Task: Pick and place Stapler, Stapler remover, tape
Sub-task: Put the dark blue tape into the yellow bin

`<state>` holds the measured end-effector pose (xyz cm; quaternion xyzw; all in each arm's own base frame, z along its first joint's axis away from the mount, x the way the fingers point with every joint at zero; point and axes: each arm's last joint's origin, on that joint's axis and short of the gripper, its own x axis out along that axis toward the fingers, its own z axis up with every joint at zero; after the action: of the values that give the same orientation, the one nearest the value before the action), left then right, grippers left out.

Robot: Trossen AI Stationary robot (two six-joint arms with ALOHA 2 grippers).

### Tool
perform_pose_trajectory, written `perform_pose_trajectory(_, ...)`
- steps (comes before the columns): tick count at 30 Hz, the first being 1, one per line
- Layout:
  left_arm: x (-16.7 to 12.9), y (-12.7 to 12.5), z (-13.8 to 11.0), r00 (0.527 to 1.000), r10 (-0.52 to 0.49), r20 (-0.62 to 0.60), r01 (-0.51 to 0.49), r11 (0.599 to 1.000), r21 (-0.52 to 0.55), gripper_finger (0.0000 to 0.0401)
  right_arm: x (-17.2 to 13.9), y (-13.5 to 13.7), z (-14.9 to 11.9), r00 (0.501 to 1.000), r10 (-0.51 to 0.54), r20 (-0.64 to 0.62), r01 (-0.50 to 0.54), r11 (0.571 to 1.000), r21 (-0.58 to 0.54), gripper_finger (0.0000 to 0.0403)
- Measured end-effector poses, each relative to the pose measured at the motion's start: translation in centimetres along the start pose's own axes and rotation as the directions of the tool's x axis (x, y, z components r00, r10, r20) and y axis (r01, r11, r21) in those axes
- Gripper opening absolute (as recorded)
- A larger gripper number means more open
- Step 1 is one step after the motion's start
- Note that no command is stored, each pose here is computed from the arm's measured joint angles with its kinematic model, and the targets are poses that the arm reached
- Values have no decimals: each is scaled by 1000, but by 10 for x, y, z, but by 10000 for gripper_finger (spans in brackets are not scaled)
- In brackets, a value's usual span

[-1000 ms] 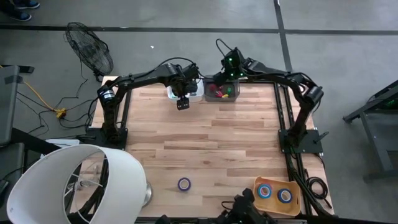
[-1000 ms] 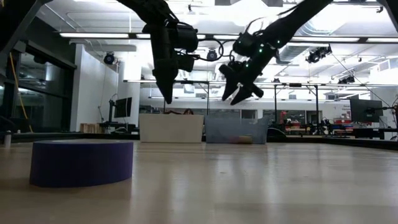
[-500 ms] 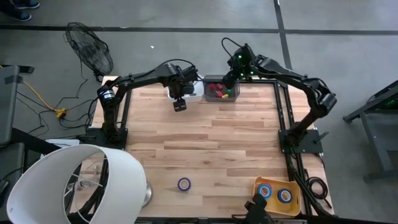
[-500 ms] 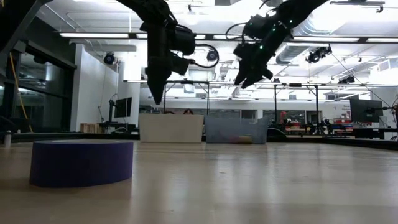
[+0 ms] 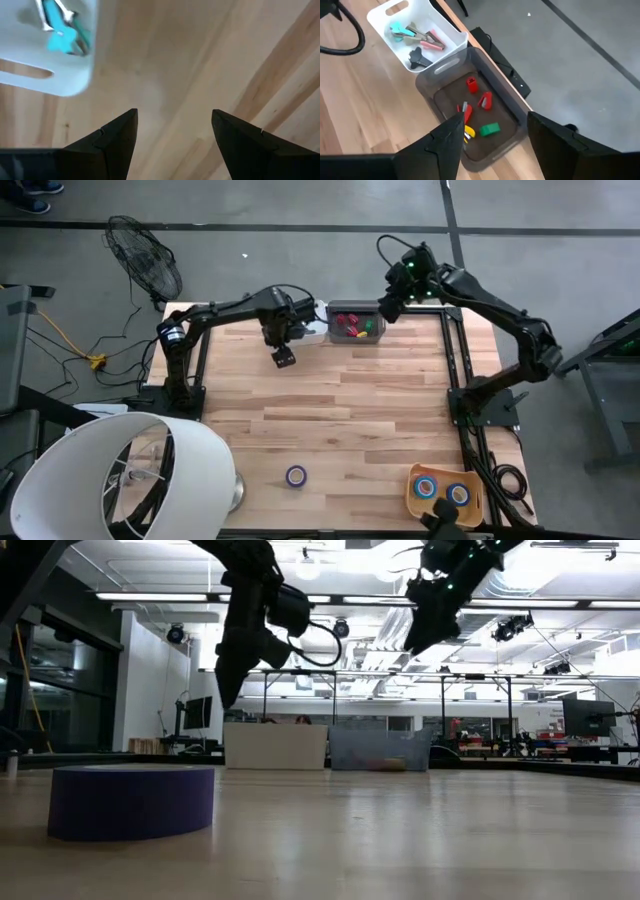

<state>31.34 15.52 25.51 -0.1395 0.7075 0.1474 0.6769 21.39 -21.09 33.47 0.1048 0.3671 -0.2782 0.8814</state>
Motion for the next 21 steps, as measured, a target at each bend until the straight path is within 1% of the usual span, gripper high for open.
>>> perform_pose_trajectory(4,12,-14,-5,998,-28,-55,27,1000,-12,250,-15,-5,-3,1000,-16,6,17,999,-29,207)
perform_pose_trajectory(7,18,-31,-8,994,-74,-81,72,997,-22,250,-26,-9,-5,999,-29,13,30,999,-36,207)
perform_pose_trajectory(11,22,-60,-12,983,-145,-113,142,989,-28,250,-35,-10,-8,999,-30,12,31,999,-34,207)
perform_pose_trajectory(15,23,-93,-19,973,-184,-140,183,983,-19,250,-42,-10,-10,1000,-25,10,25,998,-55,207)
perform_pose_trajectory(17,22,-109,-23,971,-187,-150,187,982,-15,250,-43,-9,-11,1000,-13,12,14,999,-52,207)
perform_pose_trajectory(21,22,-138,-31,976,-156,-149,152,988,-34,250,-47,-6,-10,997,64,35,-64,998,-16,206)
